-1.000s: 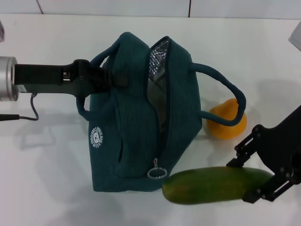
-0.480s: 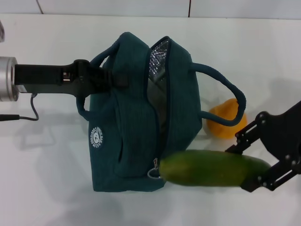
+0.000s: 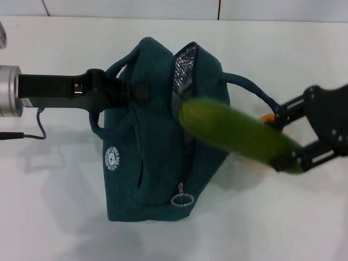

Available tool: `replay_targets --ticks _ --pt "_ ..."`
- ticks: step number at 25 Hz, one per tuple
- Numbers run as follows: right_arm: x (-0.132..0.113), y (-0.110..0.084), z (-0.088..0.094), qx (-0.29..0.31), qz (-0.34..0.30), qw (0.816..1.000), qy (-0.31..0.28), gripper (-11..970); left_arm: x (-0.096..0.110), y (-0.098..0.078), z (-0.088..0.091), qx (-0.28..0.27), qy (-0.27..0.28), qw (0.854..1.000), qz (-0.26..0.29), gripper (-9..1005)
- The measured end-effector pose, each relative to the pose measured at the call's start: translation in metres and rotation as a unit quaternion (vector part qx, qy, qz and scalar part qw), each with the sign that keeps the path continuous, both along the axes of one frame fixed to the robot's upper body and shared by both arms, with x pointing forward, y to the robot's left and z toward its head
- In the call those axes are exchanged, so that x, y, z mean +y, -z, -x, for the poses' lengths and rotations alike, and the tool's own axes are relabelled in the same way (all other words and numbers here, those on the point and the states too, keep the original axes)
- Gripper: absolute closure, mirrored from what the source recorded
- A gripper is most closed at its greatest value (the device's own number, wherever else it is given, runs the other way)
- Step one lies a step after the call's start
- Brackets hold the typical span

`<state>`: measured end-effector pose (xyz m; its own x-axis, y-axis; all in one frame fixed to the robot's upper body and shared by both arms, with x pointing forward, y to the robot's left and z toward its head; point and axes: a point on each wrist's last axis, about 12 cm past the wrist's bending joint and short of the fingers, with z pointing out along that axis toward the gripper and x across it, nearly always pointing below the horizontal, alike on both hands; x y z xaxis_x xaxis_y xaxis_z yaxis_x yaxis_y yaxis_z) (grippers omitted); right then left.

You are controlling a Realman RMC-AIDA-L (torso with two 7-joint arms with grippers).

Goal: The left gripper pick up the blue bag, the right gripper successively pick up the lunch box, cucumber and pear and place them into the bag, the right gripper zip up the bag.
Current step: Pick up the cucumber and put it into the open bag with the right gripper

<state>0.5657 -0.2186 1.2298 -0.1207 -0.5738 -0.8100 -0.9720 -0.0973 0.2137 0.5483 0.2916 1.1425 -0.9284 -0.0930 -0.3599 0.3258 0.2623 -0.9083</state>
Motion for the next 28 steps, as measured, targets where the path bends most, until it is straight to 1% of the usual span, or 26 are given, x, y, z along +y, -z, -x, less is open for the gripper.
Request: replay_targets --ticks 7,11,13,17,20,23,28 --pt "-0.006 -0.024 -0.016 0.013 0.041 0.998 0.055 341 -0.001 -0.002 -0.001 -0.004 0.002 1.0 0.003 956" --pt "-0.006 -0.03 -0.023 0.016 0.072 0.994 0.074 340 -0.001 -0.003 -0.001 -0.006 0.002 1.0 0.01 956" --pt "-0.004 -0.03 -0.026 0.019 0.095 0.992 0.079 340 -0.002 -0.004 0.0 -0.007 0.003 1.0 0.015 956" --pt "0.0 -0.021 -0.027 0.027 0.136 0.987 0.082 340 -0.004 -0.005 -0.001 -0.01 0.004 1.0 0.024 956" --pt "0.006 -0.016 -0.027 0.03 0.148 0.985 0.079 340 -0.006 -0.006 -0.001 -0.013 0.007 0.999 0.032 956" --pt "0.013 -0.011 -0.03 0.035 0.159 0.983 0.081 340 -0.009 -0.006 0.0 -0.013 0.011 0.999 0.036 956" --pt "0.023 -0.01 -0.035 0.04 0.16 0.983 0.076 340 -0.012 -0.005 0.002 -0.015 0.019 0.999 0.042 956"
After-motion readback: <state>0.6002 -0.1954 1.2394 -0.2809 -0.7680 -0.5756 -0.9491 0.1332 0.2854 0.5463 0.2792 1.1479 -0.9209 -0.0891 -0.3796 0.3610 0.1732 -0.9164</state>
